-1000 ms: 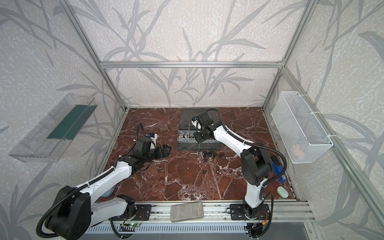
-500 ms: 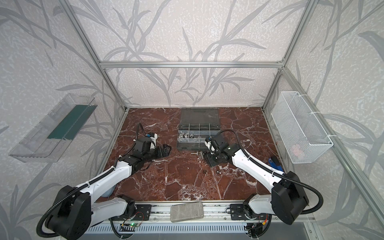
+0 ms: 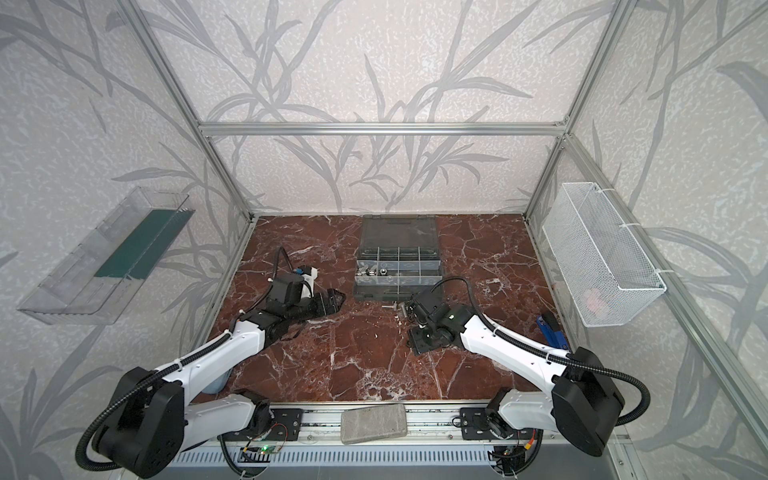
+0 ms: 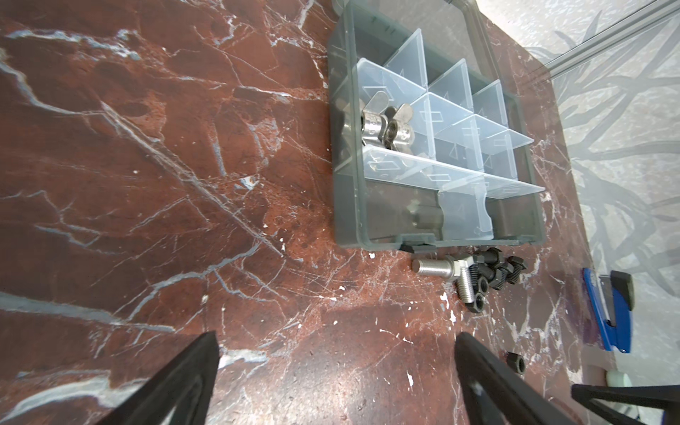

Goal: Sort the screws and nuts into containers
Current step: 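Move the right gripper down over the black hex nuts on the table, then close the right gripper on a black hex nut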

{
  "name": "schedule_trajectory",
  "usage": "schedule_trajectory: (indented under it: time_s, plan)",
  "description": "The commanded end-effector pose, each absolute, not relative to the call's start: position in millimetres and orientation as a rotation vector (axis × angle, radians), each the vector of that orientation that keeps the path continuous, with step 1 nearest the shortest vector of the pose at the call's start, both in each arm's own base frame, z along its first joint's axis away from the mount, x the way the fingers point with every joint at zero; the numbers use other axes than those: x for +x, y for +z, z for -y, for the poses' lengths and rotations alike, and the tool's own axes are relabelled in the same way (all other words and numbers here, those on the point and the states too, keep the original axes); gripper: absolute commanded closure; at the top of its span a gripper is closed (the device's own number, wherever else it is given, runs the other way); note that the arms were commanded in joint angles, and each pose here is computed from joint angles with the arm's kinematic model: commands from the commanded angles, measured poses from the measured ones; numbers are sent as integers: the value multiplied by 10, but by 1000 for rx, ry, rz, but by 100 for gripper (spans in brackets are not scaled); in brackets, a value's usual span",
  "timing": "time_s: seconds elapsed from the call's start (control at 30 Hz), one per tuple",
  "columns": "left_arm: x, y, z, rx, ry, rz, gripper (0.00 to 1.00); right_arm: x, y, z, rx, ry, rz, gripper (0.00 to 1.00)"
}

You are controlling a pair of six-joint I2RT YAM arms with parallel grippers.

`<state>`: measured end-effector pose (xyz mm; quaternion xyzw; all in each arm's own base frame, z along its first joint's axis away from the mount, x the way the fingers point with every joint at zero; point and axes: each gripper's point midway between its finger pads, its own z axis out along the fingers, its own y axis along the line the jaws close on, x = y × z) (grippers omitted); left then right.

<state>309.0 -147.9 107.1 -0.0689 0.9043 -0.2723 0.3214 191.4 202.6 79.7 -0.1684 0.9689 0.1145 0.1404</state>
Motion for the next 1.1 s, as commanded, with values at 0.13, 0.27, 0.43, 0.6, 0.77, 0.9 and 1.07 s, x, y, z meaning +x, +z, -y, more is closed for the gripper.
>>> schedule_trajectory:
  time_s: [0.13,0.27,0.43,0.6,0.77,0.9,1.07]
  plan:
    - [3145,1160,1541,-199,-782,-2347,2,1909,633,-2094,-432,233,-2846,36]
    - [3141,1184,1569,-180,-802,-2336,2,1917,559,-2131,-445,203,-2871,36]
    - [3147,1230,1581,-171,-810,-2324,2,1962,520,-2226,-469,218,-2861,36]
    - [3161,1232,1596,-180,-827,-2323,2,2023,499,-2313,-498,224,-2854,36]
    - [3190,1239,1648,-191,-878,-2310,2,2083,441,-2383,-522,210,-2859,36]
    - [3214,1238,1667,-199,-897,-2309,2,2111,390,-2413,-542,188,-2871,37]
    - [3221,1240,1652,-207,-893,-2310,2,2109,313,-2432,-562,179,-2887,41]
